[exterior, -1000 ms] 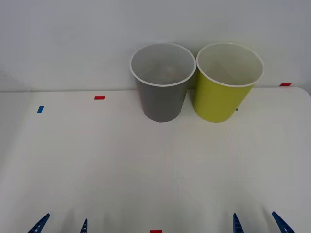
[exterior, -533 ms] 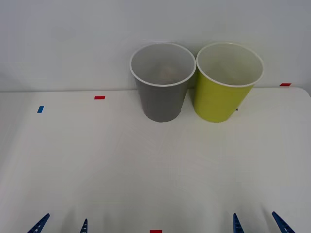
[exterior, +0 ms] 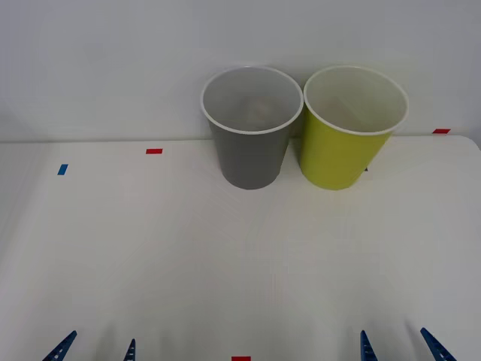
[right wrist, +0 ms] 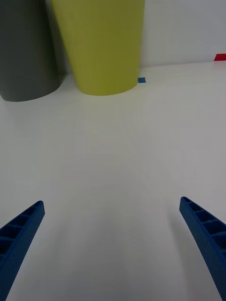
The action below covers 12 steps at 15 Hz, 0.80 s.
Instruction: Put cans in the gray bin and PET bottles in the light green bin.
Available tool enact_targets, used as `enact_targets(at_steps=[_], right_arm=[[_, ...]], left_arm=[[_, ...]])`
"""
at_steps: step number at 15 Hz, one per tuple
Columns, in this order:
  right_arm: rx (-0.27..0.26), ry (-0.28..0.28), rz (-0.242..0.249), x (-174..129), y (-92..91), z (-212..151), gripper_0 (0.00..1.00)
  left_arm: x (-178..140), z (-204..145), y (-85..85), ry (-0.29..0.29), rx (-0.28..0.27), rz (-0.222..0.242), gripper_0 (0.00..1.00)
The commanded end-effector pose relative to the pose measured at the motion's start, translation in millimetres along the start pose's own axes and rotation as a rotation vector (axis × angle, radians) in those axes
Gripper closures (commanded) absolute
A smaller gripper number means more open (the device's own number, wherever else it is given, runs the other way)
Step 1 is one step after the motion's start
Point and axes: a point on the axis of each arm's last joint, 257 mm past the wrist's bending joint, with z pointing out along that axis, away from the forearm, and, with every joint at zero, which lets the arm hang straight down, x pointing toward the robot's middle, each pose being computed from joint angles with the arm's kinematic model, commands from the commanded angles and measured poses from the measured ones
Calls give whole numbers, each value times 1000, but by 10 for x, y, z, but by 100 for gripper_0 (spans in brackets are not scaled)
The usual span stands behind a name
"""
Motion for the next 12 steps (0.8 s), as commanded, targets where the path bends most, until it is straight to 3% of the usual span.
enact_targets(at_steps=[1,12], right_arm=[[0,0,0,0,0,0,0],[0,0,0,0,0,0,0]], left_arm=[[0,0,0,0,0,0,0],[0,0,0,0,0,0,0]])
